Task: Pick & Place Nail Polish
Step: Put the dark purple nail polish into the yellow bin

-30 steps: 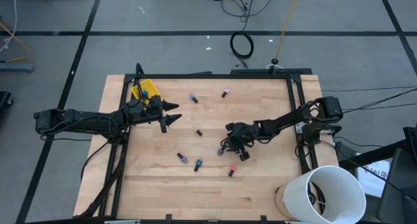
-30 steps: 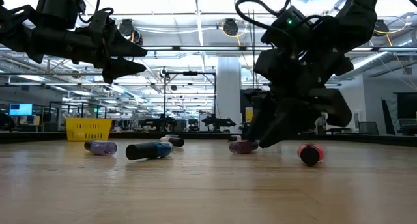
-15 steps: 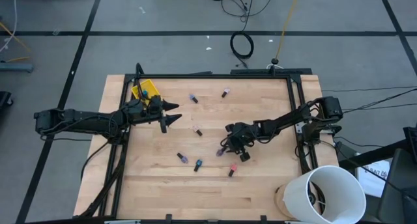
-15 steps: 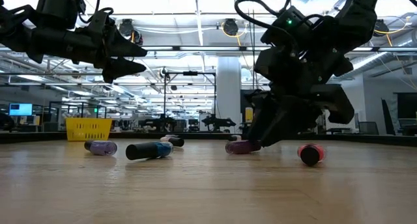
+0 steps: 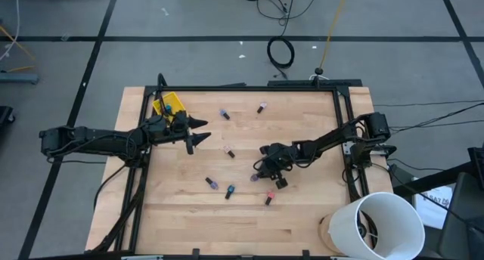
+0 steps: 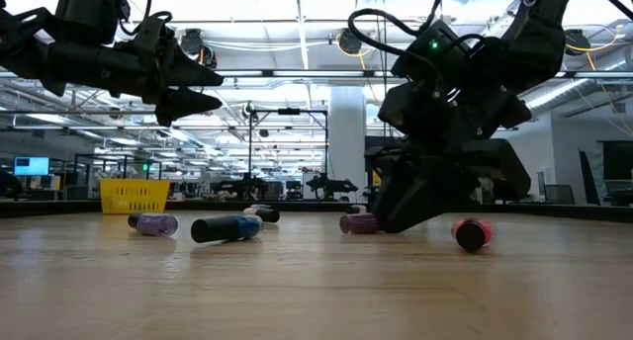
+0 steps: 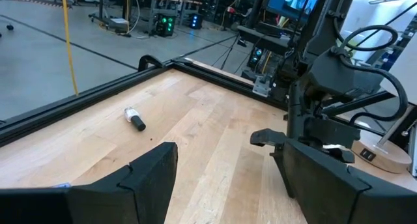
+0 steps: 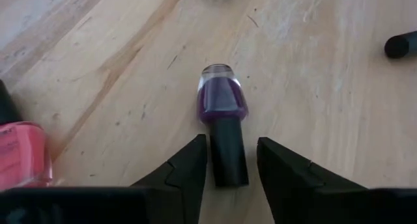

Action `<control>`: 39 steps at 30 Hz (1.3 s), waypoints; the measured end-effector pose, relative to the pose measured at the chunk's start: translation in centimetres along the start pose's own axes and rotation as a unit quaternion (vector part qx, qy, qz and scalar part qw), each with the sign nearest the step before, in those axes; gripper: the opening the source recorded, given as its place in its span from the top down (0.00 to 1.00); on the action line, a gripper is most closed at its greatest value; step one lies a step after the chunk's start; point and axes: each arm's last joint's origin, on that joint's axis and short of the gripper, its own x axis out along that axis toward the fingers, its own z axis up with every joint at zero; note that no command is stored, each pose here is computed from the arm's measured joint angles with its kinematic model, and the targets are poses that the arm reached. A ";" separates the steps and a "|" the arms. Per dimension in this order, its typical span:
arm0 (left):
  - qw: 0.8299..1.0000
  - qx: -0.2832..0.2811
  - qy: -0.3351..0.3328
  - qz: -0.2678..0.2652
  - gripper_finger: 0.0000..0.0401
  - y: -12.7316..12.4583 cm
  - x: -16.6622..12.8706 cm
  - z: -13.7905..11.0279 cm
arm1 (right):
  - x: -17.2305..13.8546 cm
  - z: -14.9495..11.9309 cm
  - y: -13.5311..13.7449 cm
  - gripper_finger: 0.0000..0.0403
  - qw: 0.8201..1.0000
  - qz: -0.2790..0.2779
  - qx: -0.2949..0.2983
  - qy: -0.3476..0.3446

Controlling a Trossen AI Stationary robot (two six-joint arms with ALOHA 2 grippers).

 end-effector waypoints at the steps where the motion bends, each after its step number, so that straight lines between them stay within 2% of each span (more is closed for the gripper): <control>1: 1.000 0.000 0.000 0.000 0.32 0.0 0.0 0.0 | 0.0 0.0 0.0 0.72 1.000 0.001 0.000 0.001; 6: 1.000 -0.001 0.000 0.000 0.32 0.0 0.0 0.0 | 0.0 -0.1 0.1 0.89 1.000 0.001 -0.006 0.006; 12: 1.000 -0.008 0.000 0.000 0.32 0.0 0.0 0.0 | -0.2 0.4 0.2 0.88 1.000 -0.008 -0.022 -0.003; 16: 0.999 -0.046 0.001 -0.003 0.32 -0.1 0.0 0.0 | -1.4 1.5 0.2 0.88 0.995 -0.079 -0.064 0.000; 21: 0.996 -0.082 0.017 -0.018 0.32 -1.1 0.8 -1.0 | -3.4 3.2 -0.5 0.88 0.972 -0.204 -0.120 0.005; 26: 0.993 -0.113 0.003 -0.031 0.32 -2.8 2.5 -1.4 | -4.3 4.0 -1.4 0.88 0.928 -0.336 -0.157 0.031; 30: 0.989 -0.145 0.024 -0.034 0.32 -4.0 5.1 -1.4 | -4.6 4.6 -1.5 0.88 0.918 -0.362 -0.159 0.015; 33: 0.987 -0.149 0.043 -0.036 0.32 -5.0 7.6 -1.5 | -4.6 4.8 -1.4 0.88 0.914 -0.370 -0.168 0.010; 39: 0.985 -0.167 0.044 -0.018 0.32 -5.9 12.1 -1.4 | -4.9 5.2 -1.3 0.88 0.890 -0.419 -0.180 0.030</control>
